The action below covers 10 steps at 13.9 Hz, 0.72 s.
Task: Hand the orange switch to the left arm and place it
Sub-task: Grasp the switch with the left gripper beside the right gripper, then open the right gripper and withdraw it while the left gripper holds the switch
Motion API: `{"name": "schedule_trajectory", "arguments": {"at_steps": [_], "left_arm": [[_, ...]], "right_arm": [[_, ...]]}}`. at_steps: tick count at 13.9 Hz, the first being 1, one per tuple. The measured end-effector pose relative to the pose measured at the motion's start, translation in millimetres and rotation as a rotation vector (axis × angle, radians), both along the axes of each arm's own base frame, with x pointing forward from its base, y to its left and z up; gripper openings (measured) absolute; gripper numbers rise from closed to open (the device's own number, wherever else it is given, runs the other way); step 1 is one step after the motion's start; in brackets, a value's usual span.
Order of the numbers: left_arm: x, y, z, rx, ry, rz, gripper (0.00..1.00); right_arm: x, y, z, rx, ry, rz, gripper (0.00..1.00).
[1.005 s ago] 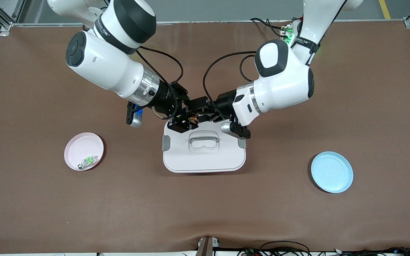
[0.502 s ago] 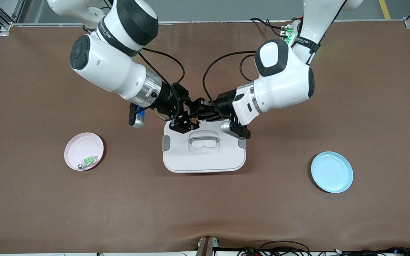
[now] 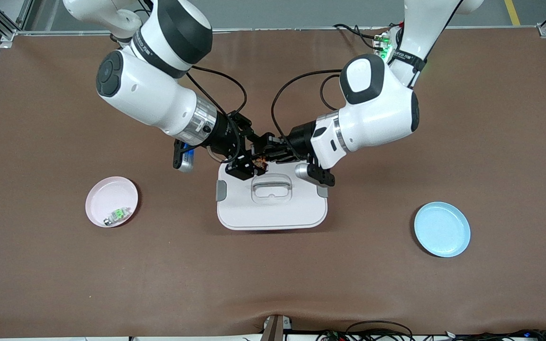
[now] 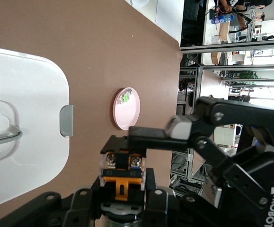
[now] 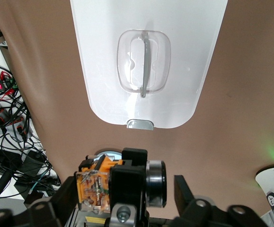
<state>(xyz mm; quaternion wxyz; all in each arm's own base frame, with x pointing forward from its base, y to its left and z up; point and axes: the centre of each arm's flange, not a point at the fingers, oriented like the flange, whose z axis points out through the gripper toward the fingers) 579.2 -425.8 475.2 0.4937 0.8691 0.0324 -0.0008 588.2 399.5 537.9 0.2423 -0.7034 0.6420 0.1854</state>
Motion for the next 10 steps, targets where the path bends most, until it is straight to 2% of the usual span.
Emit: {"name": "schedule_trajectory", "arguments": {"at_steps": [1, 4, 6, 10], "left_arm": [[1, 2, 0, 0.000, 0.000, 0.003, 0.34], [2, 3, 1, 0.000, -0.001, 0.006, 0.34], [3, 6, 3, 0.009, -0.007, -0.007, 0.34], [7, 38, 33, 0.092, -0.047, -0.095, 0.34]], "right_arm": [[0, 0, 0, 0.000, -0.001, -0.001, 1.00], [7, -10, 0, -0.004, -0.007, -0.016, 1.00], [19, -29, 0, -0.012, -0.047, 0.013, 1.00], [33, -75, -11, -0.063, -0.112, 0.256, 1.00]]}}
